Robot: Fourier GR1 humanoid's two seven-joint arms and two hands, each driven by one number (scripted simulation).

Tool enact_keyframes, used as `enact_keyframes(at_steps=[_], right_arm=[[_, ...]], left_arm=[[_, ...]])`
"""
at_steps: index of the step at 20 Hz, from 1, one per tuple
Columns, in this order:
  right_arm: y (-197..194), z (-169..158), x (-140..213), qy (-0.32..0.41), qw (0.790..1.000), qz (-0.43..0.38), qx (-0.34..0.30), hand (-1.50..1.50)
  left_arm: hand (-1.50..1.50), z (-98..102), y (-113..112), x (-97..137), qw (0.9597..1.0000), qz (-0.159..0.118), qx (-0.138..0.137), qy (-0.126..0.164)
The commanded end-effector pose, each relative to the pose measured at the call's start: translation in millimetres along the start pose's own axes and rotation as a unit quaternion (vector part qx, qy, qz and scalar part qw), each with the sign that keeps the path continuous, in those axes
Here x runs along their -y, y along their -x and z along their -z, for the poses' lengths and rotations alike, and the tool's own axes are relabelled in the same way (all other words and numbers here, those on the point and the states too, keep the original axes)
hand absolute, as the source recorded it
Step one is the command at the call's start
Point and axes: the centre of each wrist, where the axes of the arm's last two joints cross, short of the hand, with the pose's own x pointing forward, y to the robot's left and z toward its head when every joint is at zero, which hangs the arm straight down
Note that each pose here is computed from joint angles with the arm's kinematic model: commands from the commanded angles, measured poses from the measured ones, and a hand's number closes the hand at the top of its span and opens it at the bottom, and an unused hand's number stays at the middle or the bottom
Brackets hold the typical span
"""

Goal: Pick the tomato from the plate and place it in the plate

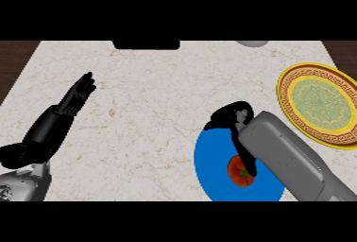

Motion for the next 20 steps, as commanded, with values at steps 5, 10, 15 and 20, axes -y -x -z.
enact_keyframes(at_steps=[5, 10, 15, 20], right_arm=[[10.7, 8.2, -14.3, -0.056, 0.998, -0.034, -0.014, -1.5], [9.1, 31.9, -28.9, -0.082, 0.996, -0.036, -0.022, -1.5], [7.9, 42.7, -69.6, -0.094, 0.994, -0.055, -0.027, -1.5], [18.1, 51.6, -77.4, -0.087, 0.994, -0.056, -0.026, -1.5]], left_arm=[[0.0, -1.5, 5.8, 4.6, 1.0, 0.004, -0.004, 0.003], [0.0, 5.7, -16.1, 16.9, 0.9999, -0.006, 0.005, 0.006], [0.0, 8.1, -3.9, 16.7, 1.0, 0.006, 0.007, 0.004], [0.0, 19.7, -11.1, 19.1, 1.0, 0.001, 0.001, 0.002]])
